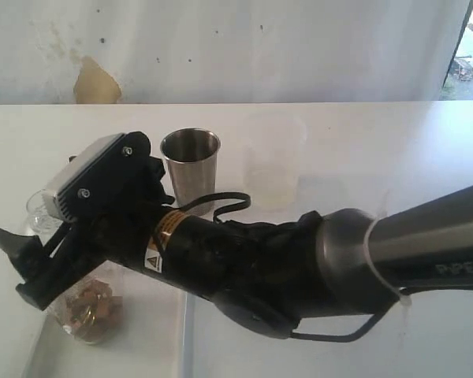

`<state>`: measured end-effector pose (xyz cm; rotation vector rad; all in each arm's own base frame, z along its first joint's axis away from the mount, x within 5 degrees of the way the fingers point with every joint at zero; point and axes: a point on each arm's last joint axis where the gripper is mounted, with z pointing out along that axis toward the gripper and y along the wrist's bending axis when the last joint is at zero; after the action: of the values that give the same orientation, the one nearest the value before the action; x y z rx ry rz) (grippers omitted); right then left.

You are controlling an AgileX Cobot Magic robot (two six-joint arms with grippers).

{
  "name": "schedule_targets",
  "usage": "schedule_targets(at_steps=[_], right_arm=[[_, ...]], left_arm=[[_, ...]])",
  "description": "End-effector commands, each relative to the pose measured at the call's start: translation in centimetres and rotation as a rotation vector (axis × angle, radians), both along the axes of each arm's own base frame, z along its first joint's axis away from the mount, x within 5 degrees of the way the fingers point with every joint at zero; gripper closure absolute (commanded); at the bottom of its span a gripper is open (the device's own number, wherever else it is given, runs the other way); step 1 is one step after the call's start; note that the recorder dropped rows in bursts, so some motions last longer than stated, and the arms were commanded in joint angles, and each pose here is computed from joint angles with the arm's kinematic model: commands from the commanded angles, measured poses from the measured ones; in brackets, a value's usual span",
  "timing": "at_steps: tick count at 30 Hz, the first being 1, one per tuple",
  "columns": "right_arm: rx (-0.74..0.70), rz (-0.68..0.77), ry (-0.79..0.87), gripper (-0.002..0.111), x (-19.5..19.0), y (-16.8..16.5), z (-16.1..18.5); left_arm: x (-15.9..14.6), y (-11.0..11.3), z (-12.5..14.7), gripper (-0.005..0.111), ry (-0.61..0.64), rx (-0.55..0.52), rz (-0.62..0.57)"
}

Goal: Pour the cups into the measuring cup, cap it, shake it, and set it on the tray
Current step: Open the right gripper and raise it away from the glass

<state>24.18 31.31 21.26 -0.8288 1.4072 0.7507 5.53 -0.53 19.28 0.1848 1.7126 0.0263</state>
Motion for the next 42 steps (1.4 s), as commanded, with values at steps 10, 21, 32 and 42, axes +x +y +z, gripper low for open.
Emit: schedule_targets(at_steps=[10, 21, 32, 42], right_arm=[[-0.043, -0.051, -0.023, 0.075, -1.9, -3.3, 8.0], [-0.094, -0.115, -0.014, 0.108, -6.1, -9.3, 15.6], [-0.186, -0.179, -0.001, 0.108, -11.6, -16.9, 19.3], [-0.124, -0.217, -0.065, 0.108, -16.6, -23.4, 19.8]], left_arm=[[0.0, 0.0, -0.1, 0.107, -0.007, 0.003, 0.000], [0.0, 0.0, -0.1, 0.107, -0.007, 0.003, 0.000], [0.0, 0.0, -0.1, 0.107, -0.007, 0.003, 0.000], [0.0, 0.0, -0.1, 0.107, -0.007, 0.003, 0.000]])
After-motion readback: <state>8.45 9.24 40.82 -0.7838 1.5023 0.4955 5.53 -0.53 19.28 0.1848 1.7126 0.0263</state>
